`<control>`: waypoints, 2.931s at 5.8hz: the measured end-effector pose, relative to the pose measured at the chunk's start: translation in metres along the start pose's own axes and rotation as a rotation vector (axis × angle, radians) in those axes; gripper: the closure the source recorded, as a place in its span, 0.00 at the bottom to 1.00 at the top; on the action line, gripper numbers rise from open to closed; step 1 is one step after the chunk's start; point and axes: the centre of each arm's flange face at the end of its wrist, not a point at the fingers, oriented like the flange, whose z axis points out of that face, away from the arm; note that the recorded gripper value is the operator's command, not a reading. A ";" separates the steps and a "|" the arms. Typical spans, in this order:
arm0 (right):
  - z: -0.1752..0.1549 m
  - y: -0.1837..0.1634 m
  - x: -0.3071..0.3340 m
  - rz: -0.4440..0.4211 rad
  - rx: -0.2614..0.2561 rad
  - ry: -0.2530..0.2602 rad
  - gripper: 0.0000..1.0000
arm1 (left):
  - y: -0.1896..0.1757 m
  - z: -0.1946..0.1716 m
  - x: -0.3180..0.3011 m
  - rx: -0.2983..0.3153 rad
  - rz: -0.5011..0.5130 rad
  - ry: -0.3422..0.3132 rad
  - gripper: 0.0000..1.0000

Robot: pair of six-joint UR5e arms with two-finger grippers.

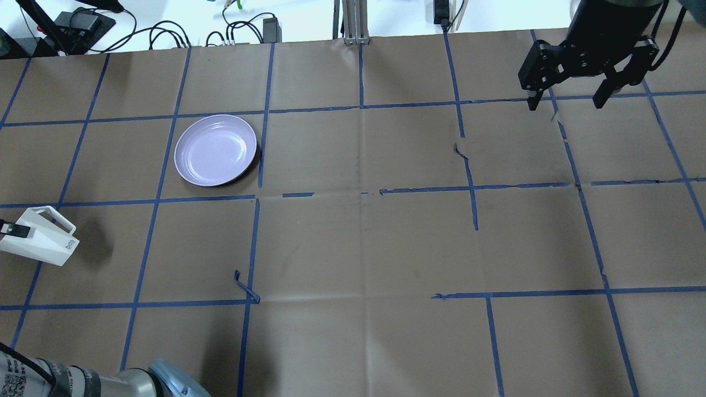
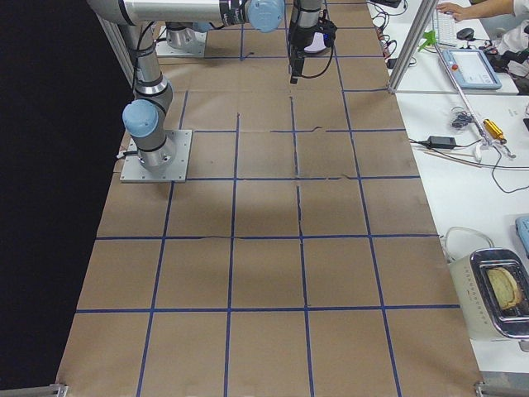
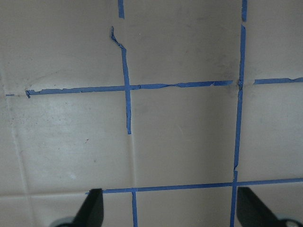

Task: Flip cup and place on plate
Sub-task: 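Carry the mug with the left gripper over the white plate, then turn the mug upright and lower it onto the plate with the left gripper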

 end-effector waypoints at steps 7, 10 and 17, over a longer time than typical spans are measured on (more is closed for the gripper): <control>0.000 0.000 0.000 0.000 0.000 0.000 0.00 | -0.252 0.150 0.244 -0.049 0.077 -0.526 0.99; 0.000 0.000 0.000 0.000 0.000 0.000 0.00 | -0.265 0.235 0.212 -0.081 0.092 -0.605 0.99; 0.000 0.000 0.000 0.000 0.000 0.000 0.00 | -0.268 0.279 0.188 -0.096 0.098 -0.598 0.01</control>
